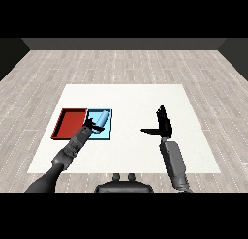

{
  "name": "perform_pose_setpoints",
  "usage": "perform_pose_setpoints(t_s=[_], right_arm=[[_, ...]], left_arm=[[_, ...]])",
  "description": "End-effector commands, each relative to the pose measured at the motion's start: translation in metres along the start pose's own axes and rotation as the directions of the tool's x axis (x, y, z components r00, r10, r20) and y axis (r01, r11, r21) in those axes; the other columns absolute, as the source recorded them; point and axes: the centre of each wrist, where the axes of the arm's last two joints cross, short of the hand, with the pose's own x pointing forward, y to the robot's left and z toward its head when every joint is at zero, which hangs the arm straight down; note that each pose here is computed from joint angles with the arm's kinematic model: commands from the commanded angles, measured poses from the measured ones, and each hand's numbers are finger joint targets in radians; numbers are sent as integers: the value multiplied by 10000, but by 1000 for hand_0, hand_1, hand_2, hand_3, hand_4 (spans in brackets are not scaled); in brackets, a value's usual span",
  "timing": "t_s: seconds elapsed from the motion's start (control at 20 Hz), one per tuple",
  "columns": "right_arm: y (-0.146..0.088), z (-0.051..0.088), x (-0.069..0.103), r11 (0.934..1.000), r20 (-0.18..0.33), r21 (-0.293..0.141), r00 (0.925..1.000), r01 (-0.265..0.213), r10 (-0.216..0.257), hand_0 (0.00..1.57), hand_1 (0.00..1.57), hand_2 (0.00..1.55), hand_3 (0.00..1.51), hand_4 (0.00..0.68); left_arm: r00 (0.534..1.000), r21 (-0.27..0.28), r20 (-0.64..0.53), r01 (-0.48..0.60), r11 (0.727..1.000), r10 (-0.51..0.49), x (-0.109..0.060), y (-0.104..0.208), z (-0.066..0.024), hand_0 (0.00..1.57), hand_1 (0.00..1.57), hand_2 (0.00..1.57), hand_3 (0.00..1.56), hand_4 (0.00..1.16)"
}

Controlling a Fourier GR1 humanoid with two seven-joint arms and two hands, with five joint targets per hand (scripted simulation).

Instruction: Pick the blue can and put it in the blue box

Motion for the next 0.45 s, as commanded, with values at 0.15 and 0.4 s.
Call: perform_pose_setpoints(t_s=[0.15, 0.4], right_arm=[[-53, 26, 2, 9996, 258, -10, 9992, -295, 295, 0, 0, 0, 0, 0], [-29, 68, 35, 9931, 237, 615, 9948, -1003, 990, 0, 0, 0, 0, 0]], left_arm=[[9411, 3574, 2487, -3089, 8814, 2290, 46, 113, 12, 0, 0, 0, 0, 0], [6924, 2413, 6422, -5897, 7707, 3288, 408, 271, 190, 0, 0, 0, 0, 0]])
